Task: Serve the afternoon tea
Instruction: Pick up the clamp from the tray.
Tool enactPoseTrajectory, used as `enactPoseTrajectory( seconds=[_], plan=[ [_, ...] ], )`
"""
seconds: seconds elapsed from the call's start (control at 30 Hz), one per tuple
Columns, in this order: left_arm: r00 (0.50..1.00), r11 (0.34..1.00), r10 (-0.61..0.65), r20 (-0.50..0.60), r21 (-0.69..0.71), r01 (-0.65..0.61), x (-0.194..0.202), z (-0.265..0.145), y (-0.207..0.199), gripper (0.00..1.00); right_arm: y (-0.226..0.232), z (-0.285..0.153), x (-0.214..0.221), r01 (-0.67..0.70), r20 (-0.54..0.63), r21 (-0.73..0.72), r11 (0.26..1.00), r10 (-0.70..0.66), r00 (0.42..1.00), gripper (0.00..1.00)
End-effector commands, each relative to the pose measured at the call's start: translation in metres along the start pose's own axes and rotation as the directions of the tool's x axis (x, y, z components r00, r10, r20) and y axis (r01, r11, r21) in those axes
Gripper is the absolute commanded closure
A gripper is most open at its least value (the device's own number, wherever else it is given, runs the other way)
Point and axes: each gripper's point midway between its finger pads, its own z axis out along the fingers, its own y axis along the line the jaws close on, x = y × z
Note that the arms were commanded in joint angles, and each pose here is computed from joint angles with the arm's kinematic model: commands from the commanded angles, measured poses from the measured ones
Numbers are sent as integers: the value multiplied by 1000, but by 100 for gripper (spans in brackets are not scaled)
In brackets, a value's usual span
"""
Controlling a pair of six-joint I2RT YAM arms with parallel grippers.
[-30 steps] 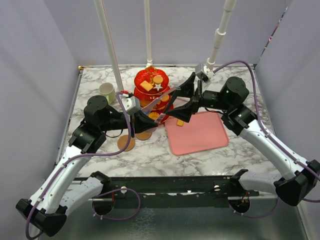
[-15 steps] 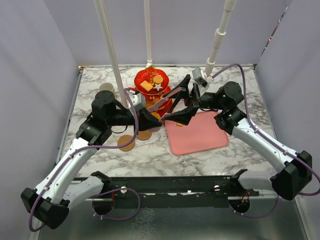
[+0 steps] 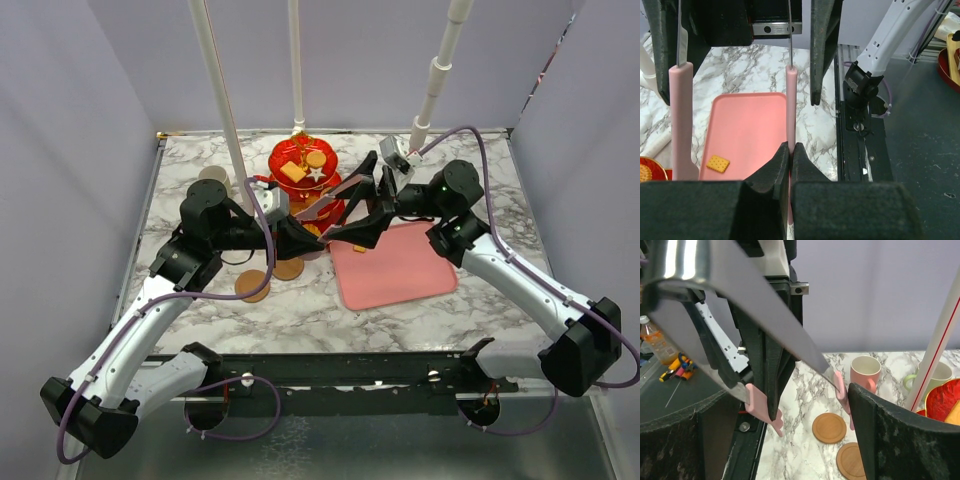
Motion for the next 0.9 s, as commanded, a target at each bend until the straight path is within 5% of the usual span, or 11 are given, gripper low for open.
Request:
enactPoseTrajectory(
  seconds=[0.0, 0.53, 0.8, 0.87],
  plan=[
    [994, 994, 105, 42, 30, -106, -20, -1, -4, 100, -1, 5, -4, -19, -25, -22, 1000, 19, 1000, 11],
    [997, 994, 62, 43, 91, -65, -24, 2, -13, 100, -10, 12, 1, 68, -45, 6, 998, -68, 997, 15],
    [996, 995, 73, 43, 64, -76, -23, 1, -9, 100, -13, 4, -5, 120, -27, 90, 989, -118, 993, 29],
    [996, 996, 82, 43, 38, -84, -24, 1, -4, 86, -17, 0, -8, 145, -19, 133, 980, -144, 989, 32]
  ],
)
